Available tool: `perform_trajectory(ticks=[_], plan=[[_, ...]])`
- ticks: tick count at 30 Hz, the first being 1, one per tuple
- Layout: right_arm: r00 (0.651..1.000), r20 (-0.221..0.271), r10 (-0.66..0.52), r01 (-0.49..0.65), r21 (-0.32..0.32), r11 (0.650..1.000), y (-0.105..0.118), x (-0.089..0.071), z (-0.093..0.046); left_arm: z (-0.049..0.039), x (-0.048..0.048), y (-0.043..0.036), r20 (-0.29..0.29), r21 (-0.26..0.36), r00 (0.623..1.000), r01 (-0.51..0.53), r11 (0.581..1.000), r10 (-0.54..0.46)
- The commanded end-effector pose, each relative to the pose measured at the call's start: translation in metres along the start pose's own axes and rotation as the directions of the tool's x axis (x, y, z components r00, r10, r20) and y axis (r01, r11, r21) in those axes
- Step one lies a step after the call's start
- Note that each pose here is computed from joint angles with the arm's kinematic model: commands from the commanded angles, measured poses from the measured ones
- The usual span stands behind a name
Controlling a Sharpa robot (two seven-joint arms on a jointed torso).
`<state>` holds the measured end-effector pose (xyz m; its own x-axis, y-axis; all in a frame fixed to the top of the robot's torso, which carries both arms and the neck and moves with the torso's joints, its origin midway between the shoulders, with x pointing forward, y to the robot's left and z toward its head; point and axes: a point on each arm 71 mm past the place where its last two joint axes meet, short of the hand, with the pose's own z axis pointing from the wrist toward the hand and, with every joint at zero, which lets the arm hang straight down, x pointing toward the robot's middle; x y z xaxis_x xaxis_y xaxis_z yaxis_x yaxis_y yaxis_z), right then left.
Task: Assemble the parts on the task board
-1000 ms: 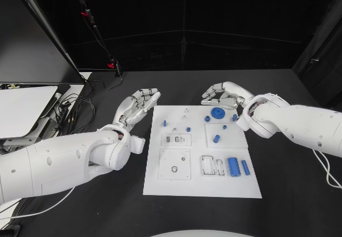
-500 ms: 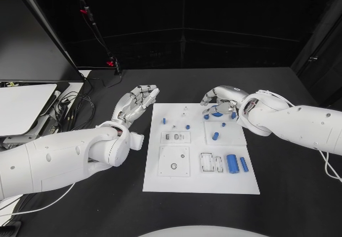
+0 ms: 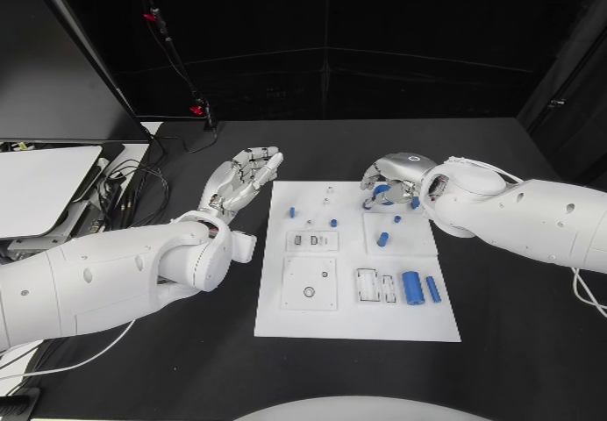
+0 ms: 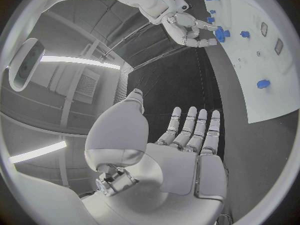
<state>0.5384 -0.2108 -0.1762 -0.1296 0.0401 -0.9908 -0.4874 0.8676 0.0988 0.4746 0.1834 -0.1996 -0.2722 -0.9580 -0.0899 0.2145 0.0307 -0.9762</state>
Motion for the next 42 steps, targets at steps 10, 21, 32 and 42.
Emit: perform_trajectory(ticks=[10,21,32,42], plan=[[0.997,-0.052,-0.058,0.062,0.072,0.995,-0.002,0.003,0.01,-0.0018,0.0011,-0.0225,-0.014,0.31,1.0,0.007,0.951,-0.003],[0.994,-0.095,-0.063,0.072,0.09,0.993,0.002,0.007,0.017,-0.0013,0.0009,-0.0221,-0.012,0.308,1.0,0.005,0.952,-0.001],[0.988,-0.14,-0.065,0.082,0.114,0.99,0.003,0.012,0.021,-0.0006,0.0009,-0.0216,-0.012,0.306,1.0,0.004,0.952,-0.001],[0.984,-0.168,-0.066,0.089,0.131,0.987,0.004,0.016,0.023,-0.0006,0.0003,-0.0214,-0.012,0.305,1.0,0.003,0.952,0.0]])
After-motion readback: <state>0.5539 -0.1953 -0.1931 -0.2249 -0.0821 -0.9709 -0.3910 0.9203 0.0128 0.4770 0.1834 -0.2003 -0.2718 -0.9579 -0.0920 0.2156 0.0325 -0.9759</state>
